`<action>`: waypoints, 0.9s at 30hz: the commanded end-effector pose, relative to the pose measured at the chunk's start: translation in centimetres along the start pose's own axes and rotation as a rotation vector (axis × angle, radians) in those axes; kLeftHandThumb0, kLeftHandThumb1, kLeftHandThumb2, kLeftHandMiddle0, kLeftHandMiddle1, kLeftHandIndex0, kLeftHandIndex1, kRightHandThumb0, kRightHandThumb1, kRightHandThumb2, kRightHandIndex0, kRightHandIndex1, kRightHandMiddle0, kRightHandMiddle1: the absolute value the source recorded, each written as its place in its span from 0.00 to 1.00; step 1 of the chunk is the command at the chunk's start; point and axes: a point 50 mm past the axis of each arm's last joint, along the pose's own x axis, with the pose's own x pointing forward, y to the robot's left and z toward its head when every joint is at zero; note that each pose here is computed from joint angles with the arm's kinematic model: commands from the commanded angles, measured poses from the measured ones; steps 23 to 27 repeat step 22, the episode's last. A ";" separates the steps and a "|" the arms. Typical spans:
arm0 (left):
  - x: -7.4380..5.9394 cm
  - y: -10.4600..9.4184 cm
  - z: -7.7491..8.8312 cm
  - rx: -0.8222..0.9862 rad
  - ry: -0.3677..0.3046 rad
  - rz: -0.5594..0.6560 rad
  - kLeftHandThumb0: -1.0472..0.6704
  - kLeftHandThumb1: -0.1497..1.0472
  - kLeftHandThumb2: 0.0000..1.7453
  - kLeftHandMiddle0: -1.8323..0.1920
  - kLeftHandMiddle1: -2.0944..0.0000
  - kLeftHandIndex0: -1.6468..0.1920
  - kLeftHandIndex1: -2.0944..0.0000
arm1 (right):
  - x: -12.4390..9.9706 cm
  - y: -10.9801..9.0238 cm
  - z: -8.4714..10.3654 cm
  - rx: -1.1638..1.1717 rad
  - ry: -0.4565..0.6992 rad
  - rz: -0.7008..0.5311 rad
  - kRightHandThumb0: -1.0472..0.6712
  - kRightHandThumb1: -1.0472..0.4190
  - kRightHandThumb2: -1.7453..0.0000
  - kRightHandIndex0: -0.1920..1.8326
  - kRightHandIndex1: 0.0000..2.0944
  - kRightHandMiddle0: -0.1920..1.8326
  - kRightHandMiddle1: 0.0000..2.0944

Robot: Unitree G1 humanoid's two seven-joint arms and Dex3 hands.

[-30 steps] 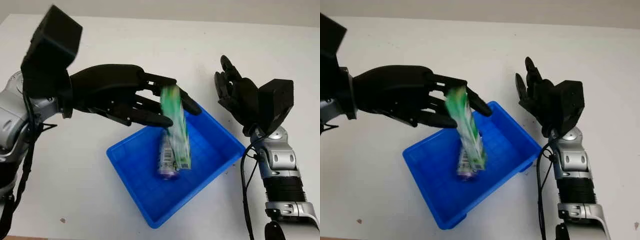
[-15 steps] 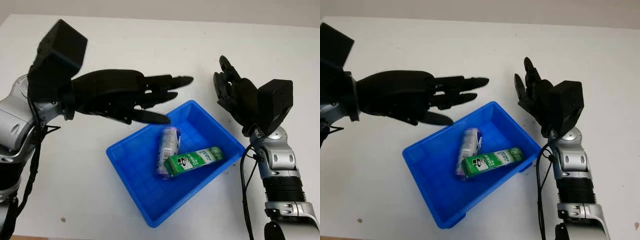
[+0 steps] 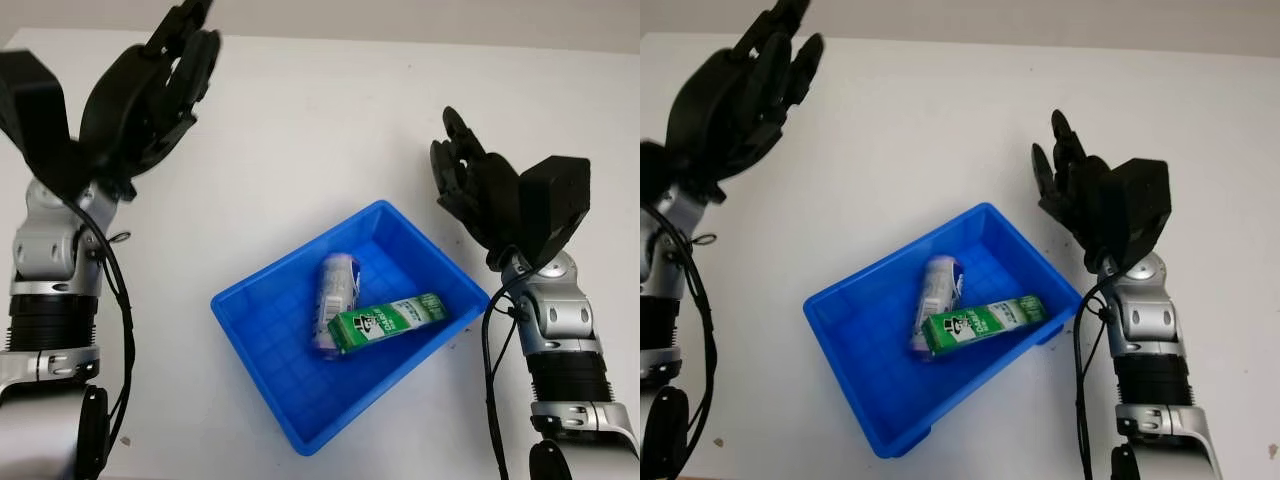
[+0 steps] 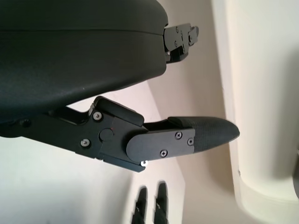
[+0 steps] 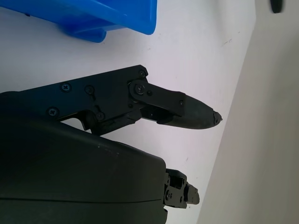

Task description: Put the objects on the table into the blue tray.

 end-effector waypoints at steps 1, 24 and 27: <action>0.0 0.4 -1.1 -0.016 0.005 0.031 0.17 1.00 0.32 1.00 1.00 1.00 1.00 | 0.0 -0.6 0.7 -0.005 -0.024 -0.020 0.23 0.00 0.61 0.01 0.03 0.02 0.03; -0.9 -0.7 -6.8 -0.087 0.096 0.166 0.16 1.00 0.37 1.00 1.00 1.00 1.00 | -1.8 -2.6 0.5 0.099 -0.070 -0.061 0.17 0.00 0.56 0.00 0.00 0.00 0.00; -0.9 -0.7 -6.8 -0.087 0.096 0.166 0.16 1.00 0.37 1.00 1.00 1.00 1.00 | -1.8 -2.6 0.5 0.099 -0.070 -0.061 0.17 0.00 0.56 0.00 0.00 0.00 0.00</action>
